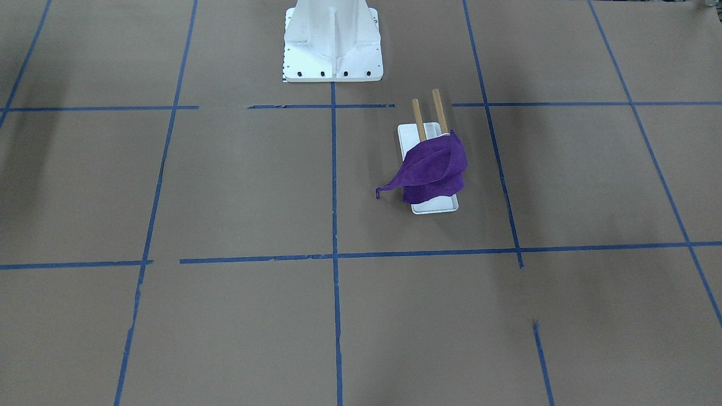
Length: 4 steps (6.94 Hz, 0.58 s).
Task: Hang towel on rack
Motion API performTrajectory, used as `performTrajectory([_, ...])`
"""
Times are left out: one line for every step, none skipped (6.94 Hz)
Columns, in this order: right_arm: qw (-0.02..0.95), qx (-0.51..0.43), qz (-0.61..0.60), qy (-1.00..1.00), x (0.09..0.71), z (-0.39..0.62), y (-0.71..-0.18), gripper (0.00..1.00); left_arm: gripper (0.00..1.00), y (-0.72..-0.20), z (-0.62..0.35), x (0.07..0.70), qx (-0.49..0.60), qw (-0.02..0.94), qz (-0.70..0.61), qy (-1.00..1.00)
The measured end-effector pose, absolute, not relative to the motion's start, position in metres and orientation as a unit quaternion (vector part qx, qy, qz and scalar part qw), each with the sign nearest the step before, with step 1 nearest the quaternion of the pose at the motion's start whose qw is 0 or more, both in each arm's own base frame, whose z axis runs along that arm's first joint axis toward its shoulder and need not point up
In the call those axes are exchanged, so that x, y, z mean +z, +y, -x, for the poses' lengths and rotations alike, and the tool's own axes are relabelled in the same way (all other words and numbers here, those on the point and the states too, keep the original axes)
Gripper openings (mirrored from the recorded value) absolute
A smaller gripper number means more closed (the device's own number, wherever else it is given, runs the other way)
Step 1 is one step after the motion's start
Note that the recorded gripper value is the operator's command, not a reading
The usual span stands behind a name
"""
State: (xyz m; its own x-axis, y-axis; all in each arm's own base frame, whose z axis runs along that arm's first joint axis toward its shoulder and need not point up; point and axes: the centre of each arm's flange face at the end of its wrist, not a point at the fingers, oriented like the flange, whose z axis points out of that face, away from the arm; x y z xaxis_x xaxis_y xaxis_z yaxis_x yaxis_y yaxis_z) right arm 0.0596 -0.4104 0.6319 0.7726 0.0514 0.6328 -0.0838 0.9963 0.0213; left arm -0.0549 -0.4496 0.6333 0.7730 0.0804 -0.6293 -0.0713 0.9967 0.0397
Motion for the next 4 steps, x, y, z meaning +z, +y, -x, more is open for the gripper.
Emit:
performTrajectory([0.941,0.036,-0.024,-0.335,0.6320,-0.0595,-0.4104,1.00,1.00,-0.4498,0.0548,0.6327,0.040,0.941,-0.007,0.335])
performTrajectory([0.941,0.036,-0.024,-0.335,0.6320,-0.0595,-0.4104,1.00,1.00,-0.4498,0.0548,0.6323,0.040,0.941,-0.007,0.335])
performTrajectory([0.941,0.036,-0.024,-0.335,0.6322,-0.0594,-0.4104,1.00,1.00,-0.4499,0.0548,0.6316,0.040,0.941,-0.008,0.335])
performTrajectory([0.941,0.036,-0.023,-0.335,0.6325,-0.0594,-0.4103,1.00,1.00,-0.4500,0.0547,0.6307,0.041,0.941,-0.009,0.335])
